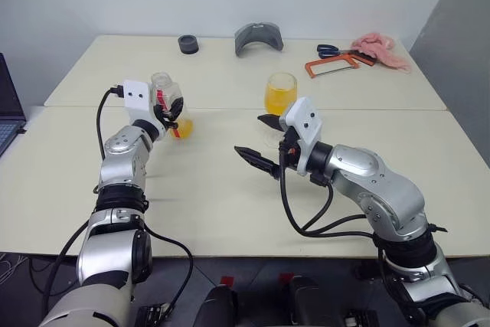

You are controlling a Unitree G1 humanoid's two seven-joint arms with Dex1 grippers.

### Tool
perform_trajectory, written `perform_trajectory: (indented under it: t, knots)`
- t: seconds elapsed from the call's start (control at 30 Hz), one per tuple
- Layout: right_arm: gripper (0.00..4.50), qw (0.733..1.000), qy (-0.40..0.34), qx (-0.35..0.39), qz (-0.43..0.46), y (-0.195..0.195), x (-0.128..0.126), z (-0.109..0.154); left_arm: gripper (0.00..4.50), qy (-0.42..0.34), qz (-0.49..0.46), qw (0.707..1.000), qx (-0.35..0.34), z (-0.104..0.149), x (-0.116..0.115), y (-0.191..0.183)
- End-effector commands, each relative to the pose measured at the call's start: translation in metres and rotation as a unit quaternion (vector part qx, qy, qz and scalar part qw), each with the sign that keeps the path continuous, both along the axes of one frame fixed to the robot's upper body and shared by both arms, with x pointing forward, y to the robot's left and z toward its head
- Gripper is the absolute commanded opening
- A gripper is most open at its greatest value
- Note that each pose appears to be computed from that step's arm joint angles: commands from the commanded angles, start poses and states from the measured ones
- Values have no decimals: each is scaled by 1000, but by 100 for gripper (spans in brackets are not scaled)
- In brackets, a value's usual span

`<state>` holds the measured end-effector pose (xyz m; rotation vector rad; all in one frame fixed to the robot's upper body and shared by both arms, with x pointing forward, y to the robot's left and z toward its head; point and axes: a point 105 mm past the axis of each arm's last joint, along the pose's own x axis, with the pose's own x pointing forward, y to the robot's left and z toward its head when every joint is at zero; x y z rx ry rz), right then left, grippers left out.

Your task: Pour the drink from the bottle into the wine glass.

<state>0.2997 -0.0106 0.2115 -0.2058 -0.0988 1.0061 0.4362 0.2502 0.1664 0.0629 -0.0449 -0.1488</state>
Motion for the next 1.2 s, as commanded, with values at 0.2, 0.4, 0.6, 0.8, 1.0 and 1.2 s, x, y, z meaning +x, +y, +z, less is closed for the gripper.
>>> perform_trajectory:
  t: [0.2,0.4,0.6,0.8,1.0,1.2]
  knots:
    - [450,1000,-24,-6,11,1,-5,8,446,-18,2,1000,8,1,-7,3]
    - [450,998,-43,-37,-2,-17,-11,-23,446,-24,-12,999,26,-7,-22,3]
    - [450,994,-45,16,-99,-56,-8,-64,446,-30,-24,995,92,-21,-52,-2]
    - [450,980,-36,78,-178,-80,-5,-83,446,-32,-2,997,67,-32,-81,-3]
    - [450,959,-50,126,-250,-96,-2,-79,446,-44,11,998,36,-32,-97,-3]
    - [450,955,-53,131,-259,-100,-2,-78,446,-47,1,999,24,-30,-99,-7]
